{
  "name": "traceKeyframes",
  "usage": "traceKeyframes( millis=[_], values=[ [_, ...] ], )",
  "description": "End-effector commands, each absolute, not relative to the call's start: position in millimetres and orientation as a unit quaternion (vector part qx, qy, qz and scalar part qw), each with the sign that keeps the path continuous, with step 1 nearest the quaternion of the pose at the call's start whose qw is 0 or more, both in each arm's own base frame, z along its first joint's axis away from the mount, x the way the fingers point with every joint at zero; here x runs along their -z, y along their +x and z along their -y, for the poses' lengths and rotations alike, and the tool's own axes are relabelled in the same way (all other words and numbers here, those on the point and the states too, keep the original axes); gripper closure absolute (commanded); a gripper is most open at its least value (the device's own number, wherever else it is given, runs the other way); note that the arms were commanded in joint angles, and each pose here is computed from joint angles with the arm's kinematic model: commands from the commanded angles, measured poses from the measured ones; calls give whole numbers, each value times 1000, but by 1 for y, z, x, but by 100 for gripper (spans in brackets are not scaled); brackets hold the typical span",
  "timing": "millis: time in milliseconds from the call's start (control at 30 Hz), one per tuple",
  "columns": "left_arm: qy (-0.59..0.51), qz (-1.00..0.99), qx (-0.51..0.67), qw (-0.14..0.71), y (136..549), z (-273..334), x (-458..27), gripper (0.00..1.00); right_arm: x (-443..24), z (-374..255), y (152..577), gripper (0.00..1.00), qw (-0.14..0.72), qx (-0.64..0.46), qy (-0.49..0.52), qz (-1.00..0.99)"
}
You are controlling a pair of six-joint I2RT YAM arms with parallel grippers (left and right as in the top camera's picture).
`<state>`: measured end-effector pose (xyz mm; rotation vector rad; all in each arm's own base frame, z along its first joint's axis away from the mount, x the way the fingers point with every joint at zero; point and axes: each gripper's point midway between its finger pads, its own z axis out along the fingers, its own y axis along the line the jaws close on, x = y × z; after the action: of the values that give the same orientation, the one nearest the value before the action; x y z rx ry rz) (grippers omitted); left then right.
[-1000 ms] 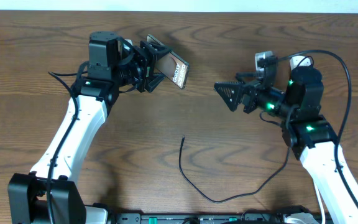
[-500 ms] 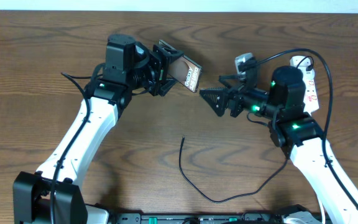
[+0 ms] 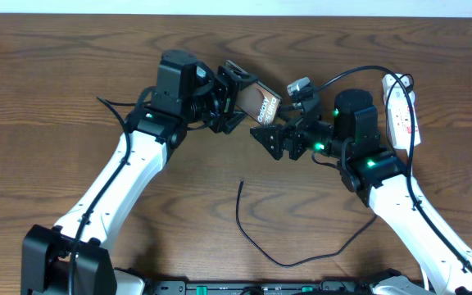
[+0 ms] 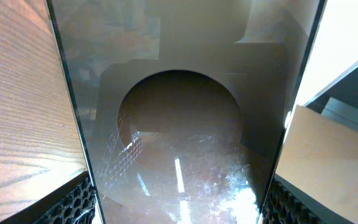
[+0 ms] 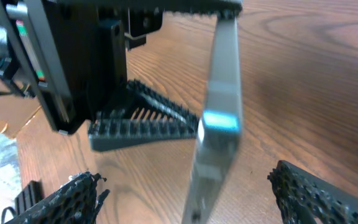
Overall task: Plug charger to phone and switch on socket
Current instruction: 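Move the right gripper toward the box held by the left gripper, then grasp the phone box edge with the right gripper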
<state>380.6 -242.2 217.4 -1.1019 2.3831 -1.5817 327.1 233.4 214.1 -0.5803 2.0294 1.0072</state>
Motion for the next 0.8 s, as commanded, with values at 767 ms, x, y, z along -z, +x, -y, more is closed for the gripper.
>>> traceKeyframes(
  millis=[767],
  values=[
    [-376,-766,522,19,372,256,-232,93,-224,-239,344,36,433,-353,-191,-807]
  ],
)
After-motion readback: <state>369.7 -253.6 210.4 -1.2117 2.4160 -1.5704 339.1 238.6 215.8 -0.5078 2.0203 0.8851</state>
